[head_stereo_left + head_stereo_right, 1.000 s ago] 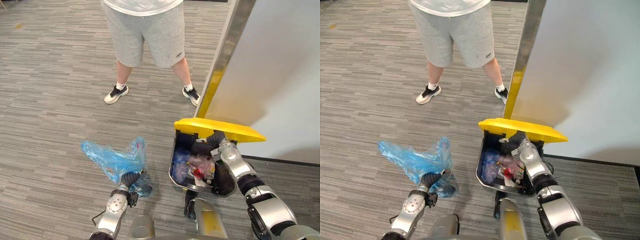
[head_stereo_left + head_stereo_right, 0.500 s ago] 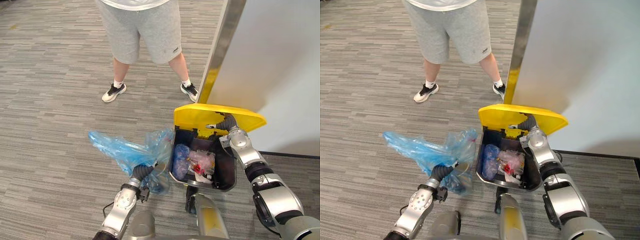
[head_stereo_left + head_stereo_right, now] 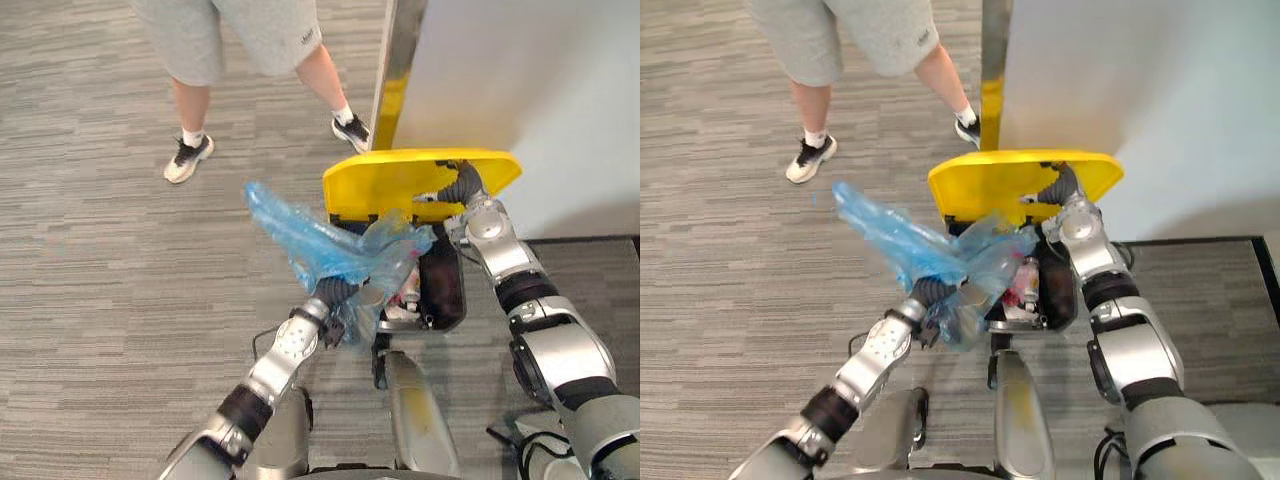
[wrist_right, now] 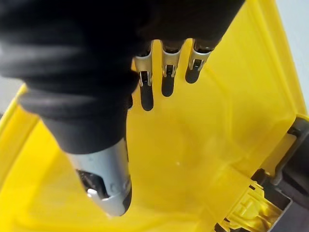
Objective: Gather rubbish on tea table into small bin, then transfer packed bag to large trash can.
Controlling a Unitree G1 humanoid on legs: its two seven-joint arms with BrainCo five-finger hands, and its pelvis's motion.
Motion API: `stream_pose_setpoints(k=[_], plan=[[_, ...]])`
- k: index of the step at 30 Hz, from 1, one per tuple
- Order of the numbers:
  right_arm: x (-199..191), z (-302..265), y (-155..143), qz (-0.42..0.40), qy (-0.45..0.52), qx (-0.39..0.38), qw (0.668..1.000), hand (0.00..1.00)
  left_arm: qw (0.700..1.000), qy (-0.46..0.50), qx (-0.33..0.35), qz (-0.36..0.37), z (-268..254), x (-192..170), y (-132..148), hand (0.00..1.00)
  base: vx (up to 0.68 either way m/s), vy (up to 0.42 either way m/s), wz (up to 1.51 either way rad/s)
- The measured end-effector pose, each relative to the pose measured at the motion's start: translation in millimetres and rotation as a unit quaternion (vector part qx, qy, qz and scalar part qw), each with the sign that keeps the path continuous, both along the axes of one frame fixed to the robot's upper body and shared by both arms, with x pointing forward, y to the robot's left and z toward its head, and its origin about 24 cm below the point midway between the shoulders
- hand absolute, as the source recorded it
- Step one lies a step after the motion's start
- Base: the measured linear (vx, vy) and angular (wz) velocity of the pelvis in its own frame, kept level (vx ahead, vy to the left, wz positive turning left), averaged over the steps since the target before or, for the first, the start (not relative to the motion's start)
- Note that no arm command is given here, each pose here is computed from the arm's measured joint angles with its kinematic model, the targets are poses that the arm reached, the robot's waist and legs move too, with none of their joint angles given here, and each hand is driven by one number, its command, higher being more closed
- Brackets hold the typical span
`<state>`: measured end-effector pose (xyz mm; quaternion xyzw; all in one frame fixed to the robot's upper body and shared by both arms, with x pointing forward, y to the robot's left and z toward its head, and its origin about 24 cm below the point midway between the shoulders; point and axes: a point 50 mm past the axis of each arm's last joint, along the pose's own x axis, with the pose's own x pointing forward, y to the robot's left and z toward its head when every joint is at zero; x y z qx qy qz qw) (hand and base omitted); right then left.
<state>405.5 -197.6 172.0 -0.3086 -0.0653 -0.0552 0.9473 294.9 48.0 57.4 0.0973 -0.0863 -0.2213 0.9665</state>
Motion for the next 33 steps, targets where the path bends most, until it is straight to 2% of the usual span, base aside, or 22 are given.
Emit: stream_pose_setpoints(k=[6,10,22,23,29,33], plan=[[-2.4,38.4,6.1,0.016,-0.075,0.007,0.997,0.0,0.998,-0.015,0.048,0.021,21.5,40.8,-7.7,1.0,-0.11,0.036,-0.04],[-6.1,52.7,17.7,0.038,-0.111,0.022,0.993,0.0,0.997,-0.021,0.07,0.033,31.5,54.9,-9.2,1.0,-0.05,0.007,-0.1],[-40.9,100.3,91.9,0.19,-0.242,0.035,0.951,0.0,0.989,-0.093,0.11,0.043,87.3,82.9,-21.6,1.0,0.03,0.003,-0.14],[-42.7,100.2,97.9,0.2,-0.243,0.037,0.948,0.0,0.989,-0.09,0.109,0.051,87.4,84.9,-19.6,0.0,0.04,0.01,-0.01],[-47.9,101.1,126.1,0.244,-0.245,0.037,0.938,0.0,0.985,-0.068,0.131,0.086,80.2,90.9,-7.1,0.0,-0.01,0.009,-0.01],[-49.2,106.0,129.5,0.249,-0.253,0.038,0.934,0.0,0.981,-0.069,0.157,0.09,77.7,91.1,-6.3,0.0,-0.01,0.011,-0.06]])
